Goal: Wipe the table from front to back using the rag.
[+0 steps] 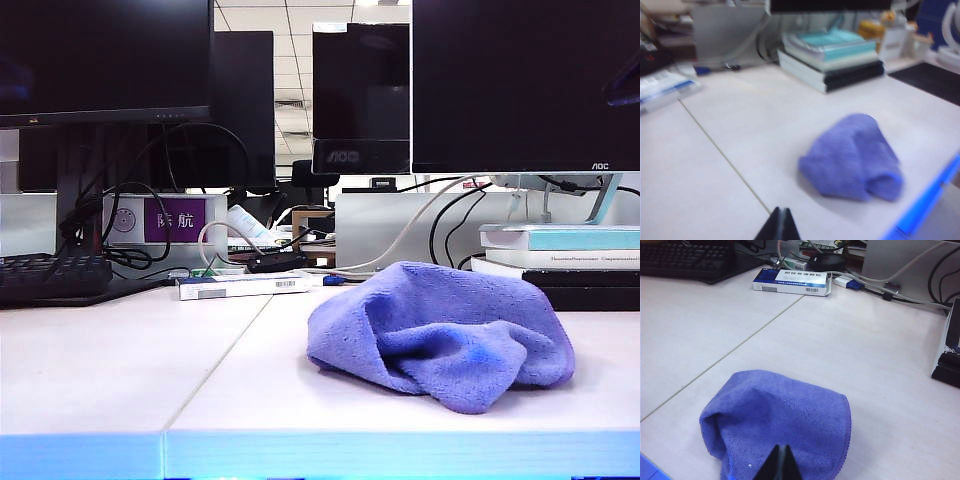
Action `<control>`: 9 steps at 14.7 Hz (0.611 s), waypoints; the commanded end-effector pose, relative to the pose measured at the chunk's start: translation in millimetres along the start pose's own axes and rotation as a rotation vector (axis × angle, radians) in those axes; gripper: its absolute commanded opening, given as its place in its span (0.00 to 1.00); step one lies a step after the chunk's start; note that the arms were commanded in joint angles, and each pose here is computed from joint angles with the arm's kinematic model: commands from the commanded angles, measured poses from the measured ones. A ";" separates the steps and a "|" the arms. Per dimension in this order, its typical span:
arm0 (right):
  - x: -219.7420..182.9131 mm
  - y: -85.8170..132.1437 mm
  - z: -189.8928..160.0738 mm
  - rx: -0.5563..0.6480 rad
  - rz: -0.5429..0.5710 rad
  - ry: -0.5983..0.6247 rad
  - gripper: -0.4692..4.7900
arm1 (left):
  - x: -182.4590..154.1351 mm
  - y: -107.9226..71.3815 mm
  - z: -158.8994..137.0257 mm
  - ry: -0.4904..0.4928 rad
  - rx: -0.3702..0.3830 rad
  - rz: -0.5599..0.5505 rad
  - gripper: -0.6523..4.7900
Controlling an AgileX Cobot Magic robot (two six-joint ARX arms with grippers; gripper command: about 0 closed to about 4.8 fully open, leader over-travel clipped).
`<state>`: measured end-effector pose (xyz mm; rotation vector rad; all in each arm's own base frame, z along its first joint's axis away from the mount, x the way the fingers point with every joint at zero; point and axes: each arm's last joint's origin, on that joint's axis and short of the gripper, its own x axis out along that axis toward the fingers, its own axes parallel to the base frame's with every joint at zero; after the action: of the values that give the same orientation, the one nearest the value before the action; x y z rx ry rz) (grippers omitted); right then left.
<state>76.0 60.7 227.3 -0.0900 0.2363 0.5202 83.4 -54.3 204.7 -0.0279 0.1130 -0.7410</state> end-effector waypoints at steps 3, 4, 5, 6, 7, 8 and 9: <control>-0.8 0.0 3.0 0.002 0.002 -0.021 0.09 | 6.8 5.2 -32.3 -0.065 -0.012 0.058 0.11; -0.7 0.0 3.0 0.002 0.002 -0.021 0.09 | 5.1 8.0 -35.5 -0.080 -0.013 0.091 0.11; -0.7 0.0 3.0 0.002 0.002 -0.021 0.09 | 3.9 10.0 -36.9 -0.092 -0.014 0.112 0.11; -0.7 0.0 3.0 0.002 0.002 -0.021 0.09 | 0.4 15.8 -38.1 -0.102 -0.021 0.174 0.11; -0.8 0.0 3.1 0.002 0.002 -0.021 0.09 | -1.7 19.9 -37.4 -0.114 -0.031 0.212 0.11; -0.8 -0.1 3.1 0.002 0.002 -0.021 0.09 | -5.9 27.4 -36.2 -0.133 -0.033 0.291 0.11; -0.8 -0.1 3.1 0.002 0.002 -0.021 0.09 | -8.0 30.5 -35.7 -0.143 -0.036 0.329 0.11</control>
<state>76.0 60.7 227.3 -0.0899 0.2363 0.5206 93.7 -28.7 166.7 -0.0842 0.0097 -0.4308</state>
